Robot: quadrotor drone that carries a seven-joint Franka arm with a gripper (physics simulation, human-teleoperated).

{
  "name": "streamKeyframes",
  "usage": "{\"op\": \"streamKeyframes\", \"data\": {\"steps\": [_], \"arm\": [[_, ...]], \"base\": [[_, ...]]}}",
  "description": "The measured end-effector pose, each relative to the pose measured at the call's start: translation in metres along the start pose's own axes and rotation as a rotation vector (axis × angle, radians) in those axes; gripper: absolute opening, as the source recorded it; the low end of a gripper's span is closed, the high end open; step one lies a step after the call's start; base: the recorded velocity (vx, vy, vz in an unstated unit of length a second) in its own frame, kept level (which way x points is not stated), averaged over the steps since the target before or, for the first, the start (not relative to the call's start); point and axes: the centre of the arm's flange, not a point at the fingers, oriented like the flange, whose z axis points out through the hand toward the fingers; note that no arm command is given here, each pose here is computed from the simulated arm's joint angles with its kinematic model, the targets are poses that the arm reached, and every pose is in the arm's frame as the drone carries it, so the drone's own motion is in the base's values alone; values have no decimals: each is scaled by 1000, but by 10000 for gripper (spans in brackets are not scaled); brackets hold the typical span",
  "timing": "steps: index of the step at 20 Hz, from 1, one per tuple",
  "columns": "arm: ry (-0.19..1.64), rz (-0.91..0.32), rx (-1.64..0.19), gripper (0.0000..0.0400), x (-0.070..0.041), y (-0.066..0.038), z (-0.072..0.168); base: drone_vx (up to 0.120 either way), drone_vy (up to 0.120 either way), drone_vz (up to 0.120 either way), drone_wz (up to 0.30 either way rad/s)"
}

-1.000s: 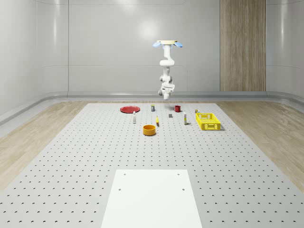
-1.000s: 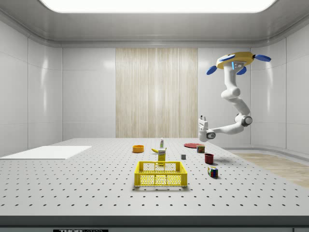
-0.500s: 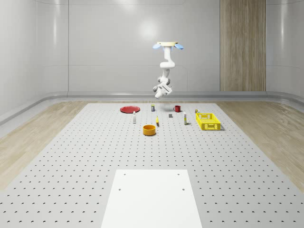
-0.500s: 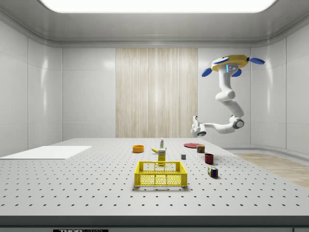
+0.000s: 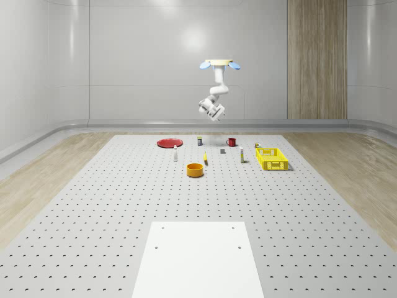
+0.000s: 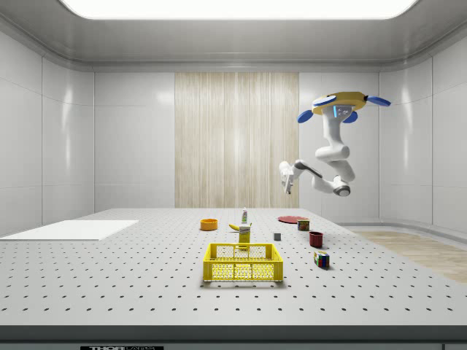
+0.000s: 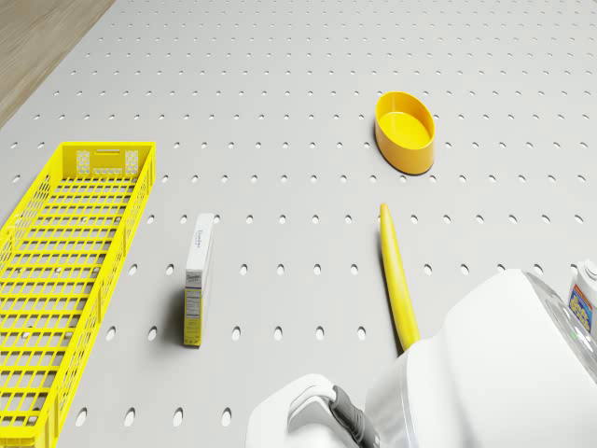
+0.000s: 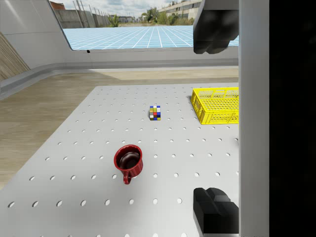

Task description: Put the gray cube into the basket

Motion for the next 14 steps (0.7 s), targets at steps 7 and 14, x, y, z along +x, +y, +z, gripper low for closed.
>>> {"op": "streamKeyframes", "data": {"steps": [7, 14], "arm": [[337, -12, -330, 400, -32, -32, 10], [439, -16, -426, 400, -41, -40, 17]], "base": [[120, 0, -120, 0], [86, 0, -120, 0]]}}
